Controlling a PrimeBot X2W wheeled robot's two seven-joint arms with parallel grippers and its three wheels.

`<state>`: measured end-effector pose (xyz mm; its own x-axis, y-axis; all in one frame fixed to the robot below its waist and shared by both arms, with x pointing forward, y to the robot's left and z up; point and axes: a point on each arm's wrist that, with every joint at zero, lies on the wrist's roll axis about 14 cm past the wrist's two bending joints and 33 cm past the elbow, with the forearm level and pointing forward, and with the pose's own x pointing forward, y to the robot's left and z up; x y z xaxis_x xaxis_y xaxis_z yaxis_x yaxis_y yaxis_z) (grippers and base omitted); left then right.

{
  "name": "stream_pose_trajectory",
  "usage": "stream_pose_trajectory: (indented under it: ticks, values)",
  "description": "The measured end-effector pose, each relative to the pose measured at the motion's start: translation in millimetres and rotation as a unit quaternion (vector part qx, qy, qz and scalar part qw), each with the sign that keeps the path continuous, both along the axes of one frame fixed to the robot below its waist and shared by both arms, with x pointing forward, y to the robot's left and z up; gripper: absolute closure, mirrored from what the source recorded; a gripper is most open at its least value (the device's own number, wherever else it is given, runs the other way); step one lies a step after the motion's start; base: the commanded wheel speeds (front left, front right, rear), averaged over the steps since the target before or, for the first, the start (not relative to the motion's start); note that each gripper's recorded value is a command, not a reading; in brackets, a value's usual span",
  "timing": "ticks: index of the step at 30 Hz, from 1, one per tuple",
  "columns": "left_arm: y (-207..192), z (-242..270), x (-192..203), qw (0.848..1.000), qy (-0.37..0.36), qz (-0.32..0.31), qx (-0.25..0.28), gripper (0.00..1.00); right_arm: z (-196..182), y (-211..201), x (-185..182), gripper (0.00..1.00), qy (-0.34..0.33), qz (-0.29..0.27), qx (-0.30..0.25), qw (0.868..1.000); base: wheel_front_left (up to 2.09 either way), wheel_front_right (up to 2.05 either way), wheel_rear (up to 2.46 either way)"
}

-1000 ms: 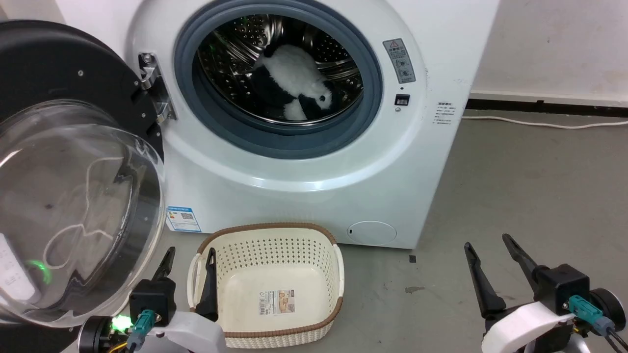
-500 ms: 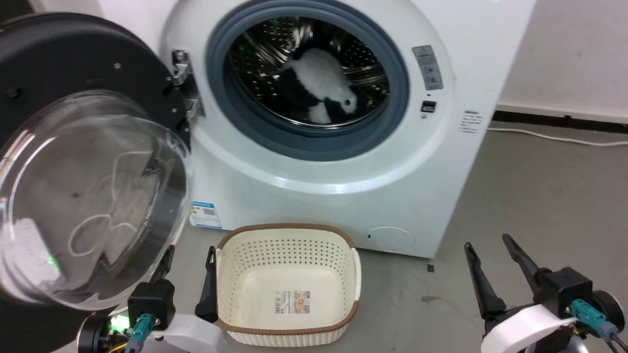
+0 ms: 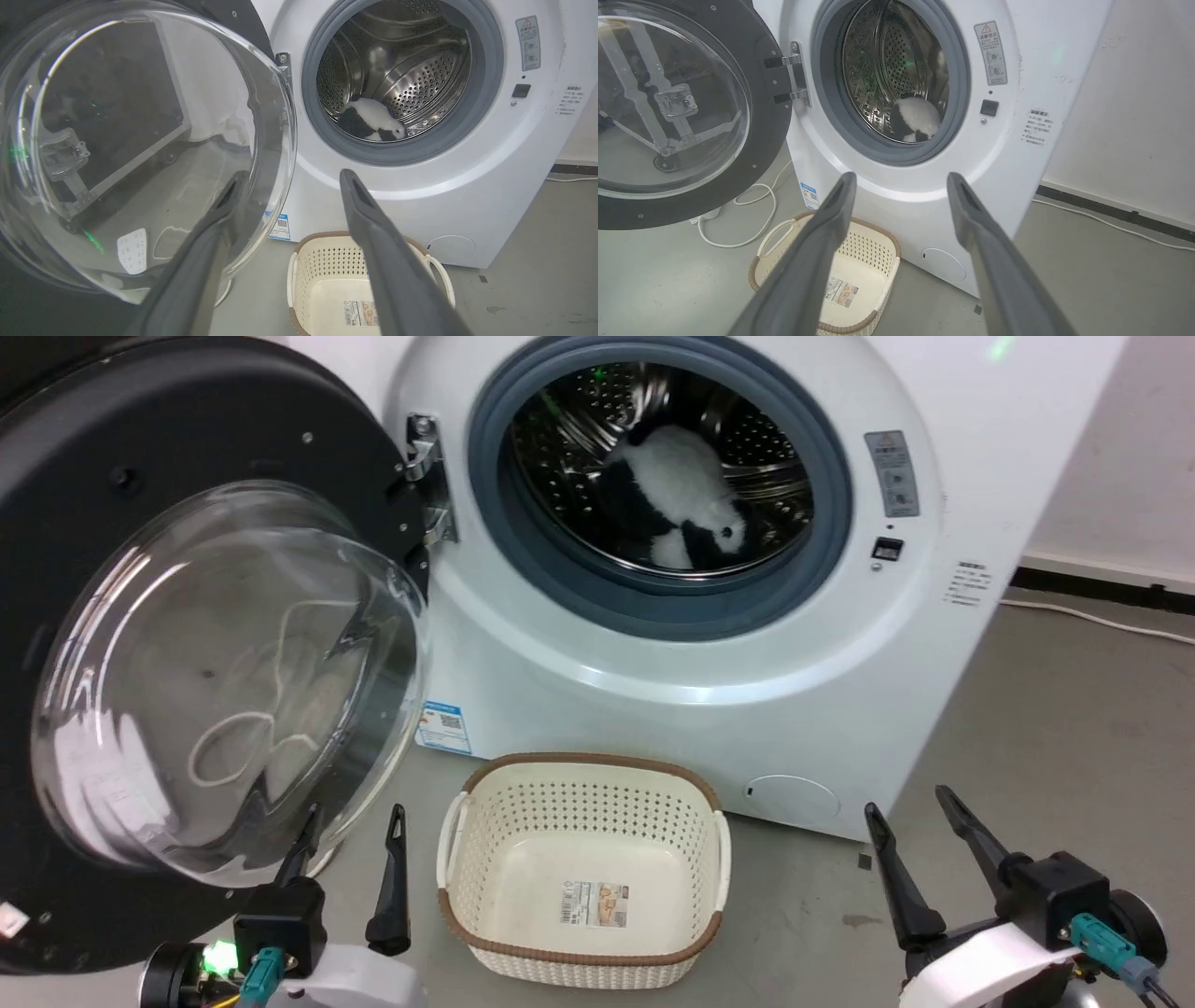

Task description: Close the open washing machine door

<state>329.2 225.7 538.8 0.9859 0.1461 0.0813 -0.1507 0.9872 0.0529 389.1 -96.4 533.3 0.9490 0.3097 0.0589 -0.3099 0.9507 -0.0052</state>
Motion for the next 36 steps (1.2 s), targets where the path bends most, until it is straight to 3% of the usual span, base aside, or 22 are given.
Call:
stream_pose_trajectory:
  ticks: [36]
  values:
    - [45.7, 4.4, -51.5, 0.995, -0.034, 0.089, -0.007, 0.0, 1.6, 74.1, 0.7, 0.0, -0.016, 0.107, 0.023, 0.994, 0.0, 0.0, 0.0]
